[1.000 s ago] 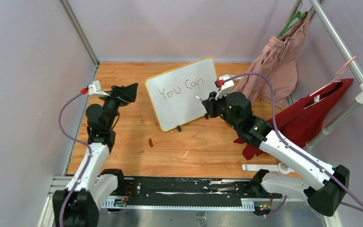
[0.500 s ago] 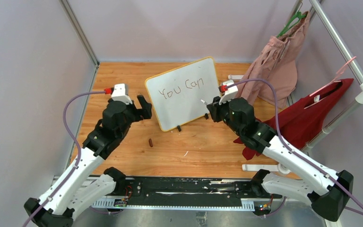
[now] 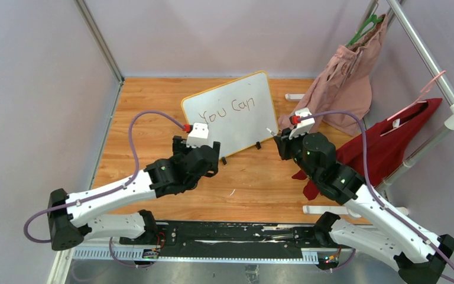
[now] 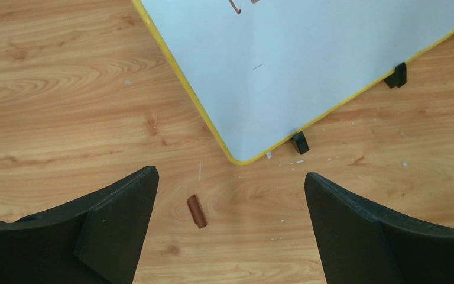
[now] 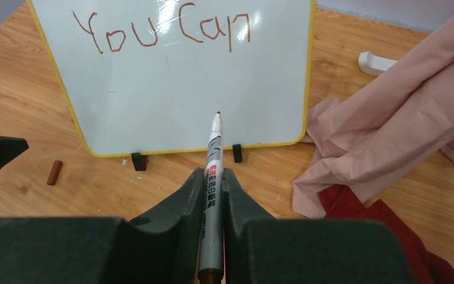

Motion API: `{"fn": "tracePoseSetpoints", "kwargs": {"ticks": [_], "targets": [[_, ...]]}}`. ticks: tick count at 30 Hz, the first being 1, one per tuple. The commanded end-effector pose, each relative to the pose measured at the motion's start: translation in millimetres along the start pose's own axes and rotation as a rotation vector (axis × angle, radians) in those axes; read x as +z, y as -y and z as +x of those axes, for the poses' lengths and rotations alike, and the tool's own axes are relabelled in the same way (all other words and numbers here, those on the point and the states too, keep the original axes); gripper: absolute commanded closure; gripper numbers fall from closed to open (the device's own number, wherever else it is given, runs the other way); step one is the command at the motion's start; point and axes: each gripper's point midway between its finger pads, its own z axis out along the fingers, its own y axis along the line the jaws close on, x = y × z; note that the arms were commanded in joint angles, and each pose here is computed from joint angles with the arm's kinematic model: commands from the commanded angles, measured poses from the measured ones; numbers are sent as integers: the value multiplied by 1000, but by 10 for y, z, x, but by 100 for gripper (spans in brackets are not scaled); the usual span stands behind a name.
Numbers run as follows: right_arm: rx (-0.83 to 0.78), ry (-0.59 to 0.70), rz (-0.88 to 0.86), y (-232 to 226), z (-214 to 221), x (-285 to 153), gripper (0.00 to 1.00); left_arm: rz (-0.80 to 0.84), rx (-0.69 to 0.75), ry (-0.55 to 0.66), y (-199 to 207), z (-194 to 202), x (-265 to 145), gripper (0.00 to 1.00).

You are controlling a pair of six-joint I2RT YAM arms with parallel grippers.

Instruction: Write a sentence on the whiteboard

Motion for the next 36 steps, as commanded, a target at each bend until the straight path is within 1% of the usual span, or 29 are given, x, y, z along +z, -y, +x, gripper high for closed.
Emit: {"fn": "tracePoseSetpoints", "kwargs": {"ticks": [1,2,3,5,7,8,13,16,19,23,26,30,33,36], "targets": [[-35,1,44,118,20,-114,100,-163,-74,100,-108,-179,-9,0],[-35,3,49,133,17,-130,100,-151,-107,92,-75,-155,0,0],[-34,4,51,143,18,-146,100,-104,-122,82,12,-116,15,0],[-29,8,53,160,26,-182,100,60,-158,50,302,8,36,0],[-21,15,49,169,28,-220,100,180,-234,17,544,151,49,4],[-14,21,48,173,26,-237,100,199,-258,-12,623,238,76,6],[6,35,26,170,17,-337,100,211,-254,-170,979,609,251,10],[9,44,15,173,-10,-401,100,202,-294,-201,1140,737,373,15],[11,58,-5,161,-48,-460,100,140,-306,-220,1209,872,533,20],[12,71,-24,142,-87,-506,100,36,-326,-242,1202,1000,678,28],[12,74,-32,131,-113,-518,100,-29,-344,-256,1171,1121,751,37],[14,81,-41,108,-155,-514,100,-105,-358,-255,1133,1234,850,45],[9,80,-46,92,-178,-501,100,-152,-356,-251,1089,1287,893,47],[6,82,-50,82,-192,-491,100,-178,-347,-224,1047,1289,939,46]]}}
